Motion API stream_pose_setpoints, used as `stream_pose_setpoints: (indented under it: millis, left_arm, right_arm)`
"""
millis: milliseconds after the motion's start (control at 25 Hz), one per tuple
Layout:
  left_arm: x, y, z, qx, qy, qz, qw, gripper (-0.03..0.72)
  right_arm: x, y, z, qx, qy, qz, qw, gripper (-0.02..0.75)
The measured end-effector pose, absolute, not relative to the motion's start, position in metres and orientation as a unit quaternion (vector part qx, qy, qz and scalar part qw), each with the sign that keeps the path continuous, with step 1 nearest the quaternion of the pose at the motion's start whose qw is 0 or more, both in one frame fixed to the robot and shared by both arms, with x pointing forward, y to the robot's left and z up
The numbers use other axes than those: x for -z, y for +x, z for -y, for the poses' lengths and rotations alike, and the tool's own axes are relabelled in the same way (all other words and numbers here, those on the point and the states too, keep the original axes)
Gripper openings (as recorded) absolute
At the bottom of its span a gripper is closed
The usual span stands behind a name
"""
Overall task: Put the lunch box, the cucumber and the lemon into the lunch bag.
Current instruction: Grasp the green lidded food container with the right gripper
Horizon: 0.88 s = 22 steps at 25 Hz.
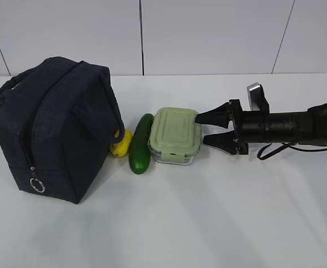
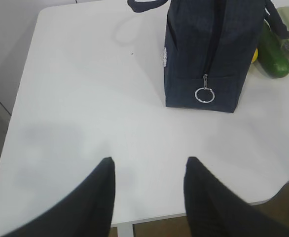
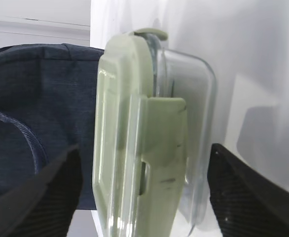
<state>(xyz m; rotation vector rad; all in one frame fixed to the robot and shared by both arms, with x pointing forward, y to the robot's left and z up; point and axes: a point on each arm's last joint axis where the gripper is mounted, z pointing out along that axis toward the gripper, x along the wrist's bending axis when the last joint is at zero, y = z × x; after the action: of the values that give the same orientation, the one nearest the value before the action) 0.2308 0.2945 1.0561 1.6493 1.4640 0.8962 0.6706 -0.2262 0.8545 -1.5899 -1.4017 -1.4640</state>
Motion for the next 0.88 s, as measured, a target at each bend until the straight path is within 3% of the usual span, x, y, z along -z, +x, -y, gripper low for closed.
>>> stream_pose_setpoints:
  millis: [880]
  left_arm:
    - [-1.0561, 0.2308, -0.2945, -0.350, 0.643, -0.571, 0.371, 0.333]
  right_arm:
    - [-0.8619, 0.6773, 0.2188, 0.547, -0.585, 0.527, 0.283, 0.591]
